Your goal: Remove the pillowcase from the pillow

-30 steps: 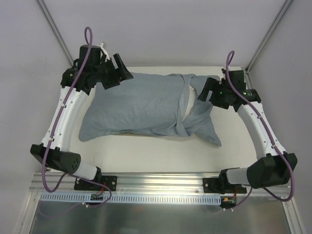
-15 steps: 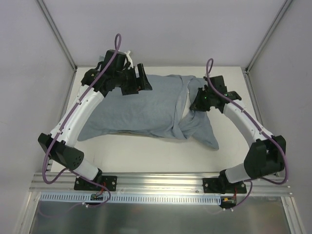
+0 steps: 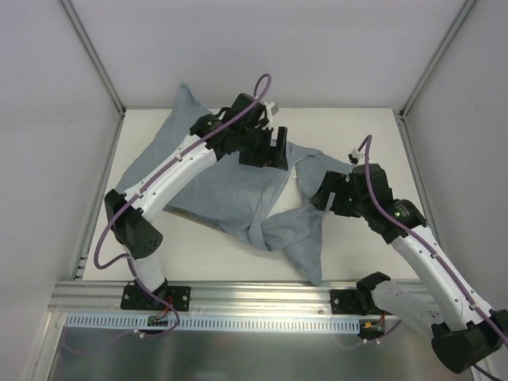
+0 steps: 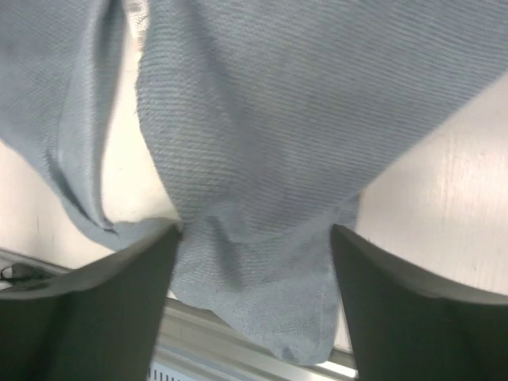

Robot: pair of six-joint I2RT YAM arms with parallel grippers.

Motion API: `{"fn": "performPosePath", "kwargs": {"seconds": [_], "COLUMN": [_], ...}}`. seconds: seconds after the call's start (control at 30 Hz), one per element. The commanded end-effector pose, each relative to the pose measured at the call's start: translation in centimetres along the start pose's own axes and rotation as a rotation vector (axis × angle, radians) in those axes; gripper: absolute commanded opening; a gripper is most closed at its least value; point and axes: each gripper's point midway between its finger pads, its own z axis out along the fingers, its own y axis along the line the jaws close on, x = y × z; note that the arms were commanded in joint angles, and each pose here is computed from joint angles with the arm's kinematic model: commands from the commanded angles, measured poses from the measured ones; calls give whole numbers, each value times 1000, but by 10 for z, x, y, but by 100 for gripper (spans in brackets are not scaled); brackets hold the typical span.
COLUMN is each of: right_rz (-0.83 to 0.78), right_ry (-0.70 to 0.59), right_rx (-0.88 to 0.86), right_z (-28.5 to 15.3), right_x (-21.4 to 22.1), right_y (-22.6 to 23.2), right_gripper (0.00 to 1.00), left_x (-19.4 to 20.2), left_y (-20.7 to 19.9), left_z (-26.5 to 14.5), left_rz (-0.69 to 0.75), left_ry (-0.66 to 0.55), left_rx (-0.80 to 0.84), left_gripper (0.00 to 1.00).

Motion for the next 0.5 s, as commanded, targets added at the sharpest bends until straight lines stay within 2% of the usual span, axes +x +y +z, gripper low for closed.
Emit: {"fn": "performPosePath", "kwargs": {"seconds": [0.0,0.03,0.13,0.3,0.33,0.47], "right_rz": [-16,-17,-18,-13,-10,3], "right_ry": [-28,-30,-41,-51,-35,13], "right_rx": [100,99,94,41,40,5], "right_z": [-11,-11,-9,5,12,36], "right_x": [-14,-17,-30,-48,-48,-46], "right_y": [-17,-15,-8,12,13,23], "right_gripper": [87,89,91,91,91,86], "left_x": [-4,0,2,4,5,9], "left_y": [-18,-28,-21,-1,0,7], "left_z": [12,15,32,58,63,76], "left_rz": [111,142,175,169,171,158], "left_ry": [-9,-5,-7,13,23,49], "left_rx": [-8,-11,-96,-186,-192,-210], "left_gripper": [80,82,87,83,80,44]}}
